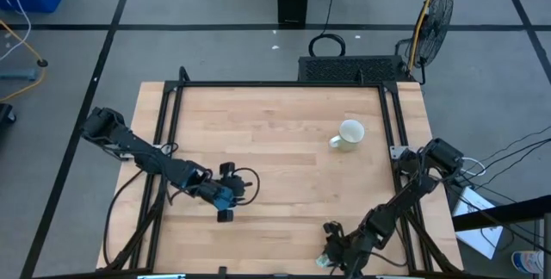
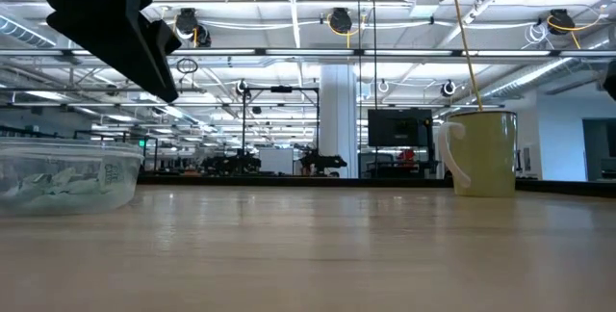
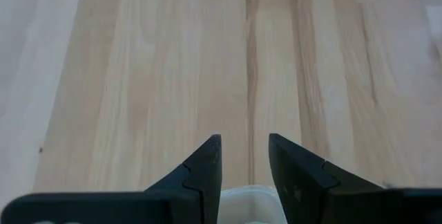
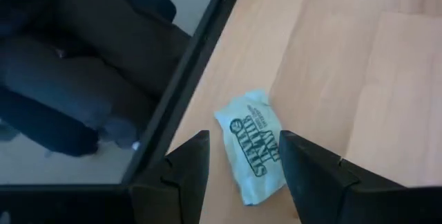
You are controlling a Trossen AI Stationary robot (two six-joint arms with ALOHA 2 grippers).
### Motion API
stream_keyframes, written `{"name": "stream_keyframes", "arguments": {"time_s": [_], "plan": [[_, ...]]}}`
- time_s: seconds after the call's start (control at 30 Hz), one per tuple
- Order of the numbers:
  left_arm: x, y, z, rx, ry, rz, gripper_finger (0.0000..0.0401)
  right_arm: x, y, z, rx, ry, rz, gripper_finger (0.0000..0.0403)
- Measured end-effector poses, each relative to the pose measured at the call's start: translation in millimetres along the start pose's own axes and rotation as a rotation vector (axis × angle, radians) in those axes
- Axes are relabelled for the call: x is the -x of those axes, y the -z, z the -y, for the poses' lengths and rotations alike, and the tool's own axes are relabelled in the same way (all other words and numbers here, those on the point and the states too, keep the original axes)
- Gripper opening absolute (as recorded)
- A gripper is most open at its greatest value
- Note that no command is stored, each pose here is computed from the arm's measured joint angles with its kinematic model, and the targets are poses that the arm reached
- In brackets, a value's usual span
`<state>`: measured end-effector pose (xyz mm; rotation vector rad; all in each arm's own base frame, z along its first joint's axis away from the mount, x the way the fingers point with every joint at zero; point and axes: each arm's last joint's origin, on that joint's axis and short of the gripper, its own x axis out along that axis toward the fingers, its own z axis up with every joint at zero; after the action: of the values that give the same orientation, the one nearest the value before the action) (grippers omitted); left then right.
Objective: Pick and place Stevia / Truvia into bins
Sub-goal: Put the green stevia packet into the transparent bin
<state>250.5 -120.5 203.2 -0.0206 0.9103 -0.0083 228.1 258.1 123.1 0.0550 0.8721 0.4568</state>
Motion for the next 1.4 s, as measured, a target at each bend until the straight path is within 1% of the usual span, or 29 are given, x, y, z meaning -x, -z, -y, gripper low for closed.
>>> {"name": "stream_keyframes", "arguments": {"time_s": [0.1, 0.17, 0.27, 0.4, 0.47, 0.6, 0.63, 0.7, 0.83, 0.93, 1.0, 1.13, 1.3, 1.4], "plan": [[-0.4, -0.5, -1.4, -0.002, -0.004, -0.001, 0.0127, 0.1, 2.2, 0.2, 0.047, 0.01, -0.017, 0.0165], [-0.6, -0.8, -2.3, 0.005, -0.006, -0.001, 0.0127, -0.3, 1.9, 3.1, 0.048, 0.02, -0.024, 0.0159], [-0.7, -0.8, -2.5, 0.007, -0.002, -0.003, 0.0127, -1.3, 3.6, 10.1, 0.038, 0.036, -0.037, 0.0139], [-0.7, -0.8, -2.5, 0.005, -0.001, -0.004, 0.0127, -2.1, 6.2, 17.7, 0.03, 0.049, -0.044, 0.0097], [-0.7, -0.7, -2.4, 0.005, -0.001, -0.004, 0.0127, -2.4, 5.9, 21.0, 0.033, 0.035, -0.055, 0.0072], [-0.8, -0.8, -2.8, 0.004, -0.002, -0.005, 0.0127, 0.5, 0.5, 27.3, 0.126, 0.021, -0.055, 0.0015], [-0.8, -0.7, -2.8, 0.005, -0.002, -0.005, 0.0127, 2.6, -1.9, 30.0, 0.154, 0.026, -0.051, 0.0008], [-0.8, -0.7, -2.7, 0.004, -0.001, -0.006, 0.0127, 7.4, -10.4, 37.4, 0.195, 0.065, -0.014, 0.0008], [1.5, 0.2, -2.9, -0.004, 0.02, -0.021, 0.0127, 18.2, -30.2, 62.5, 0.262, 0.241, 0.069, 0.001], [3.9, -0.7, -3.0, 0.011, 0.029, -0.018, 0.0127, 23.6, -43.3, 88.3, 0.237, 0.337, 0.104, 0.0003], [3.8, -1.1, -3.3, 0.006, 0.017, -0.009, 0.0127, 24.9, -50.8, 106.3, 0.206, 0.374, 0.131, 0.0002], [0.0, -11.4, -6.5, 0.043, -0.004, 0.083, 0.0127, 25.1, -60.9, 141.0, 0.172, 0.448, 0.171, 0.0007], [-7.2, -23.5, -19.8, 0.087, -0.022, 0.15, 0.0127, 30.3, -71.5, 168.2, 0.248, 0.52, 0.214, 0.0008], [-17.2, -25.5, -28.1, 0.04, -0.025, 0.138, 0.0127, 33.0, -76.9, 174.9, 0.273, 0.528, 0.255, 0.0008]]}}
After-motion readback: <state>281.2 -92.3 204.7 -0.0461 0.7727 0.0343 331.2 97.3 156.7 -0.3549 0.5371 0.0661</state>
